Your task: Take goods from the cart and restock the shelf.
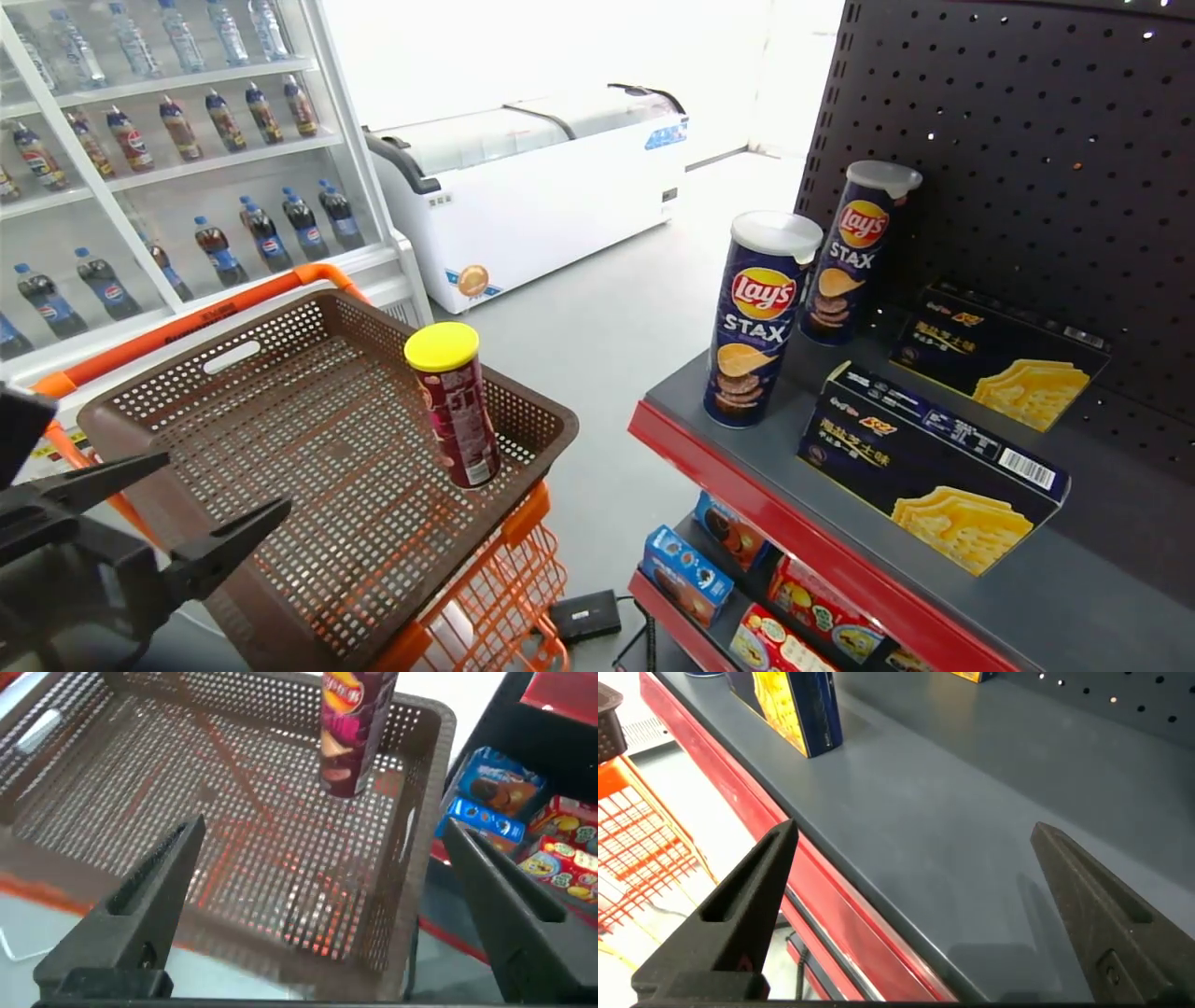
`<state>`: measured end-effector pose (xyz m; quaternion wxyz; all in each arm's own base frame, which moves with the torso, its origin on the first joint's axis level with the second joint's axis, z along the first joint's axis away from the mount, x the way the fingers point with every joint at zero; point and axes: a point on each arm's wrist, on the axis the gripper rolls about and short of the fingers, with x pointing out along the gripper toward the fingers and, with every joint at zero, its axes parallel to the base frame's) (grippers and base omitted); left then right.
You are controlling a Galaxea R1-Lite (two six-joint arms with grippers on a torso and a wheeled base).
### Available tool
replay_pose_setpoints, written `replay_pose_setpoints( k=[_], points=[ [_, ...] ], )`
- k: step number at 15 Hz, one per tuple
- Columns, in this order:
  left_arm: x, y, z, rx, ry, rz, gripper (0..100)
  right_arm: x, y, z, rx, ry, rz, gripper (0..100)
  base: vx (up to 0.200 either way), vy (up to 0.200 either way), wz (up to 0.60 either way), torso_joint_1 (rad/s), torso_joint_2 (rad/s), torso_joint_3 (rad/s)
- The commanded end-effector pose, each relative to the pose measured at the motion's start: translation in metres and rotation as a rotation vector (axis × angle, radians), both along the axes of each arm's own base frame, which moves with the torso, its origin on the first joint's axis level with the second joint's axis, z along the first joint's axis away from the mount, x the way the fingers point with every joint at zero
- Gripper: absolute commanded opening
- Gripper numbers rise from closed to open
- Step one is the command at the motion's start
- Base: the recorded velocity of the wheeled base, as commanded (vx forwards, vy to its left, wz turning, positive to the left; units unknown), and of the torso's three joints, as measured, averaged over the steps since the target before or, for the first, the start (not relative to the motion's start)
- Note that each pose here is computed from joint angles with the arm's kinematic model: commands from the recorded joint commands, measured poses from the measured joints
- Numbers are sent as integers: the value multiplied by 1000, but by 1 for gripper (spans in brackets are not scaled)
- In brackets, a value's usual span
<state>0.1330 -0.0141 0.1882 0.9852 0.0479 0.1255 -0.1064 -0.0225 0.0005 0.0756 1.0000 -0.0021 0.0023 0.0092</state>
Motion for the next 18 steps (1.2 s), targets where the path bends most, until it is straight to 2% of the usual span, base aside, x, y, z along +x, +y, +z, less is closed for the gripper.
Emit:
replay_pose_setpoints(
  k=[1, 2, 5, 7, 10, 14, 18],
  points=[
    [72, -25, -24, -22, 74, -78, 100, 0, 0, 0, 0, 1, 0, 100, 0, 0, 0, 0, 0, 0],
    [90, -31, -26, -34, 72, -86, 100, 0, 0, 0, 0, 1, 0, 100, 0, 0, 0, 0, 0, 0],
    [129, -44, -36, -23, 101, -105, 100, 0, 0, 0, 0, 1, 0, 100, 0, 0, 0, 0, 0, 0],
    [141, -51, -41, -20, 115, -120, 100, 0, 0, 0, 0, 1, 0, 100, 0, 0, 0, 0, 0, 0],
    [159, -55, -59, -12, 162, -120, 100, 0, 0, 0, 0, 1, 0, 100, 0, 0, 0, 0, 0, 0],
    [181, -60, -82, -19, 115, -120, 100, 0, 0, 0, 0, 1, 0, 100, 0, 0, 0, 0, 0, 0],
    [197, -66, -93, -30, 50, -127, 100, 0, 0, 0, 0, 1, 0, 100, 0, 0, 0, 0, 0, 0]
  ],
)
